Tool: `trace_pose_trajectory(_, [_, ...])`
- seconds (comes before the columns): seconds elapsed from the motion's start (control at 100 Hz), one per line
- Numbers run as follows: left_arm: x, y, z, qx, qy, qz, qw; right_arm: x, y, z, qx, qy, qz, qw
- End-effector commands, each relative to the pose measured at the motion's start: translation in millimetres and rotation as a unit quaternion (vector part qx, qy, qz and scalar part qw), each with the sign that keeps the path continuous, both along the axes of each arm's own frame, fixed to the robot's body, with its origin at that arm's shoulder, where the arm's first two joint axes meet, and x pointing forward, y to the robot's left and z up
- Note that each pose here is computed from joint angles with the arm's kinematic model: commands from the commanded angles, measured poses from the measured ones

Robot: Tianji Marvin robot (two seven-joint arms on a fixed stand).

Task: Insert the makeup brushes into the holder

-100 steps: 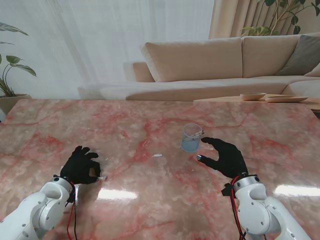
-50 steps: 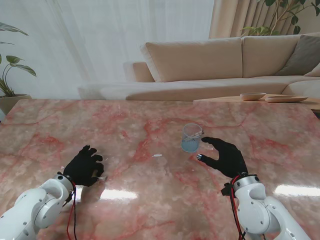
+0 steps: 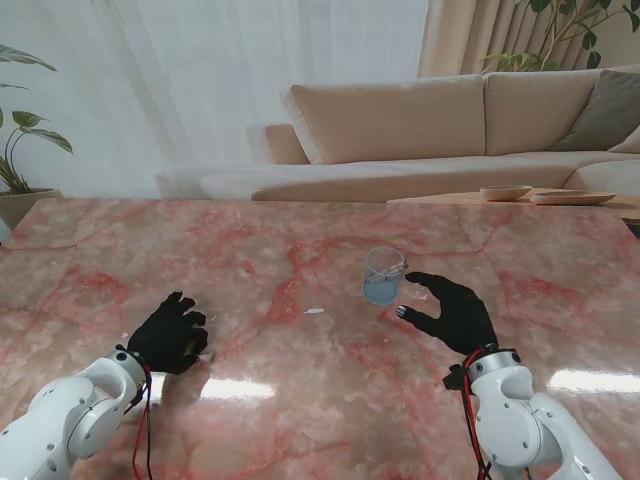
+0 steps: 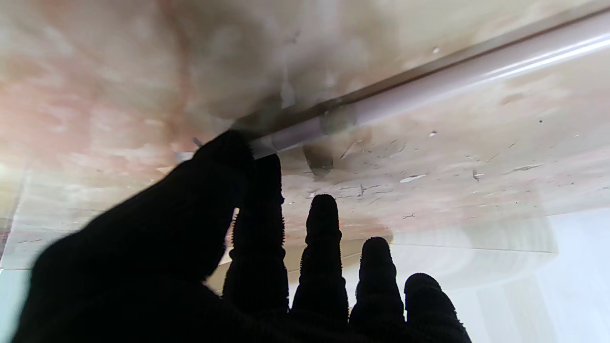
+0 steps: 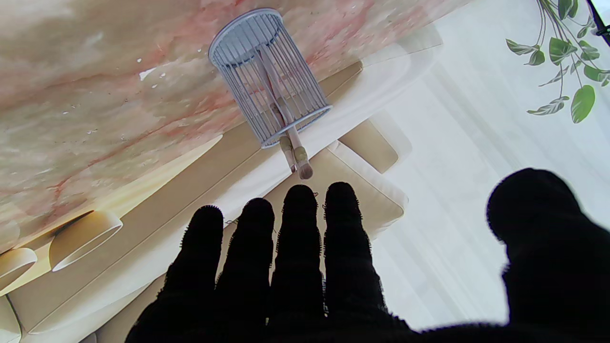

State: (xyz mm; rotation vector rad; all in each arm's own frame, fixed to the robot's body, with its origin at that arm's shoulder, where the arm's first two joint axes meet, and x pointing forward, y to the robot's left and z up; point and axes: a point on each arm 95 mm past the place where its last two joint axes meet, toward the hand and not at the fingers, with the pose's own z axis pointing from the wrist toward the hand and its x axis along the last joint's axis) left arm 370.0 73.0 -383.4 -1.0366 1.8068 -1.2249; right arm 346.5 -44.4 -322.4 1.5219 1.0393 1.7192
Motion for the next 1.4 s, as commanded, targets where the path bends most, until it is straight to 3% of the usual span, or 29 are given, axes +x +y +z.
trace_pose_trajectory(0.0, [-12.0,2,-22.3,0.011,0.029,-0.002,0.9995,-1.5,0,-4.6,0.004,0.009,0.000,1.0000])
trace_pose_trajectory(0.4, [-9.0,-7,-23.4,-0.056,0.003,-0.014,0.9983,-3.3,-3,-4.0,0.008,0.007,-0.005,0.9999])
trace_pose_trajectory(0.91, [-1.5,-12,15.1,-0.122,-0.055,-0.011,0.9910,-2.1,2,-4.3,0.012,0.009,-0.001,0.9999])
trace_pose_trajectory(1.39, [9.2,-40,34.7,-0.177,-0.062,-0.021,0.9821,-7.5,23,-17.3,0.016,0.014,0.031,0.9993])
